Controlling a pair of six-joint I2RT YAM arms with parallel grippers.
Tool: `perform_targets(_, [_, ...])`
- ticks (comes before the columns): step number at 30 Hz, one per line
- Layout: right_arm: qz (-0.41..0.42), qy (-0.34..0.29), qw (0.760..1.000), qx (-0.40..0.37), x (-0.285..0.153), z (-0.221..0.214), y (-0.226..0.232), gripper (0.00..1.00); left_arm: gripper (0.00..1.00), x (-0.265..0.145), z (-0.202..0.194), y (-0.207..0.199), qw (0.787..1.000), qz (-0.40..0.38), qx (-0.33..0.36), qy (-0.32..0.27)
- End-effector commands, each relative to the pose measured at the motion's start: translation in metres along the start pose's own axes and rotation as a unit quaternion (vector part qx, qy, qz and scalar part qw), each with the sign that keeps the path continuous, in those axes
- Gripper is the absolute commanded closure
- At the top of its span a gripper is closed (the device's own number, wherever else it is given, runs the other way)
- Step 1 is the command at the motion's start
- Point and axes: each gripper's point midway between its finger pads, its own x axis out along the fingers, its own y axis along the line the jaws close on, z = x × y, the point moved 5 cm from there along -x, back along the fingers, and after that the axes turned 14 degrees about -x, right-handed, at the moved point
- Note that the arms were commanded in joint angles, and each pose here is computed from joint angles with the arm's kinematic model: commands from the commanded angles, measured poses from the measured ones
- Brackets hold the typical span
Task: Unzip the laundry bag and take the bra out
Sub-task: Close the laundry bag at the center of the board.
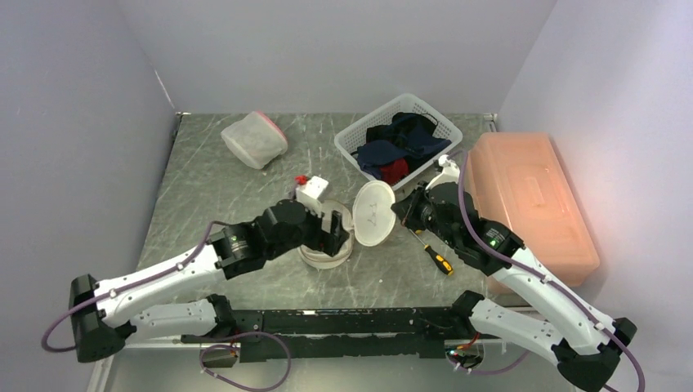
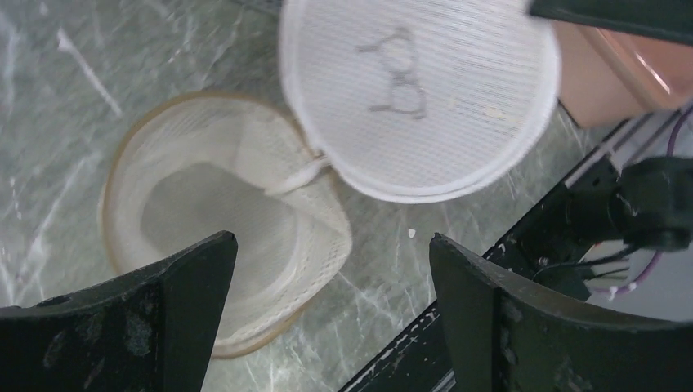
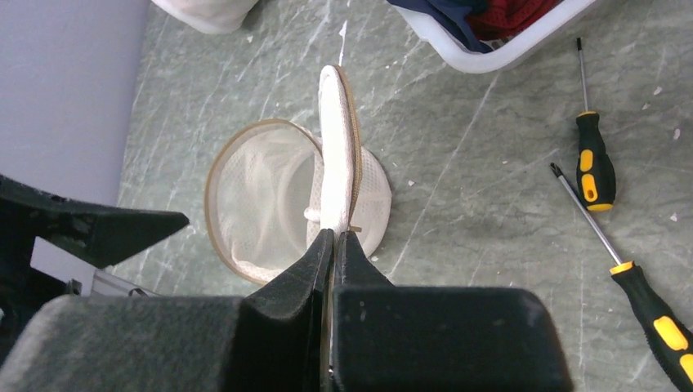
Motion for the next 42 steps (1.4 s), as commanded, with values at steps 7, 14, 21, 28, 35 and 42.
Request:
perform_targets(7, [0.001,-0.018,0.999,0.043,-0.007,0.02,0.009,1.0,0.06,0.03,0.005,-0.069,0.978,0.049,0.199,-0.035])
perform_targets(14, [0.003,-0.021,0.998,0.054,-0.009,0.021,0.01,1.0,0.06,0.058,-0.013,-0.097,0.953,0.084,0.29,-0.026])
perform_targets(21, [0.006,-0.018,0.998,0.059,-0.009,0.019,0.01,1.0,0.16,0.079,-0.02,-0.105,0.936,0.123,0.329,-0.033])
perform_targets(28, [0.014,-0.02,0.998,0.062,-0.011,0.018,0.011,1.0,0.4,0.083,-0.019,-0.094,0.934,0.168,0.309,-0.066])
perform_targets(35, [0.026,-0.017,0.997,0.07,-0.01,0.016,0.014,1.0,0.68,0.083,-0.02,-0.091,0.94,0.17,0.285,-0.083])
perform_targets(42, [0.031,-0.022,0.996,0.076,-0.014,0.018,0.015,1.0,0.97,0.08,-0.023,-0.088,0.948,0.155,0.261,-0.095])
